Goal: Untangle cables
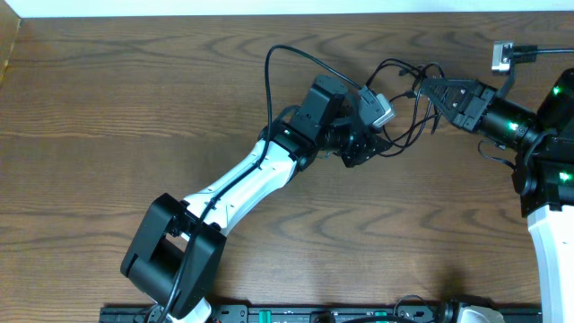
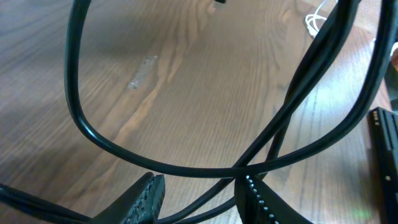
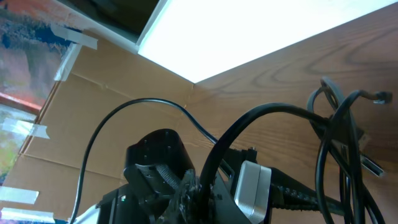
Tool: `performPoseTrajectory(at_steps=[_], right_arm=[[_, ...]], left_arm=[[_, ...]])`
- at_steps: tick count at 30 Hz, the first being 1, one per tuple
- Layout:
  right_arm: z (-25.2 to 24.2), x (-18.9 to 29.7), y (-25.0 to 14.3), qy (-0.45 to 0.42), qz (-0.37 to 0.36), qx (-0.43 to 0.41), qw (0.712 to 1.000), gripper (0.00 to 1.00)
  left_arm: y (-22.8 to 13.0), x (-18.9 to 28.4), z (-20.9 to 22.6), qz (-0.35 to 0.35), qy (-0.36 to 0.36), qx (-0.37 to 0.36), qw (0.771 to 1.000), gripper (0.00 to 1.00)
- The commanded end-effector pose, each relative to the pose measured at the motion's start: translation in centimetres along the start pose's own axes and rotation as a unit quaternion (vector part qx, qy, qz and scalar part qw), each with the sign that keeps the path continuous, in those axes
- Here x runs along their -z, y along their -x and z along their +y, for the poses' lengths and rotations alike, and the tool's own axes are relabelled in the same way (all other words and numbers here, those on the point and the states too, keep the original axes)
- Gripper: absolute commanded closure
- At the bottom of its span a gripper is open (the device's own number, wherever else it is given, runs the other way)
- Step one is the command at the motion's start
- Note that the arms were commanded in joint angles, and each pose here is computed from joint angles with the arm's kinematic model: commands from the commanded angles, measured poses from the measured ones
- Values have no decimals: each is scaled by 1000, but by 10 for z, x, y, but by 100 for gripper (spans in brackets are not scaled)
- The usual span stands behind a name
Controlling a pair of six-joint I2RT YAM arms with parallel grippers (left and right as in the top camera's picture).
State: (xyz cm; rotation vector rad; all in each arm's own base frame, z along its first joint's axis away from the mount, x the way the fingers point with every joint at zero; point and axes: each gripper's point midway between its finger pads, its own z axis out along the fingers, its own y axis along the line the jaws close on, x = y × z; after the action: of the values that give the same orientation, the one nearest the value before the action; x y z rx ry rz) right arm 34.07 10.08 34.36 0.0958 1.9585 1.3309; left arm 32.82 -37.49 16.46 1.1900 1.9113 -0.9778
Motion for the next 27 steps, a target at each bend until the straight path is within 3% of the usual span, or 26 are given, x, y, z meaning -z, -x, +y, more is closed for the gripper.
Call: performPoseTrajectory(at_steps=[1,5,12,13,14,15,27], right_arm=[[15,6,3,18,-3,9,1000,99],[19,6,3,26,-1,9,1000,99],[23,6,4,35,0,11,999,99],[24,6,4,36,0,10,999,99],[24,6,4,36,0,9,999,99],[24,6,4,36,-1,10,999,99],[20,6,6,25,-8,16,1000,99]], left_arm=[[-2,-2,-12,-1,-33,-7,999,55],[-3,-6,-18,2,-38,-11,999,37],[-14,-17,-19,16,-44,-9,999,38],[-16,-18,-18,18,-44,-10,999,52],[-18,-19,-18,19,-44,-14,999,76],[-19,-20,-17,21,-43,-14,999,92],[-42,-8,11,59,-1,27,998,92]])
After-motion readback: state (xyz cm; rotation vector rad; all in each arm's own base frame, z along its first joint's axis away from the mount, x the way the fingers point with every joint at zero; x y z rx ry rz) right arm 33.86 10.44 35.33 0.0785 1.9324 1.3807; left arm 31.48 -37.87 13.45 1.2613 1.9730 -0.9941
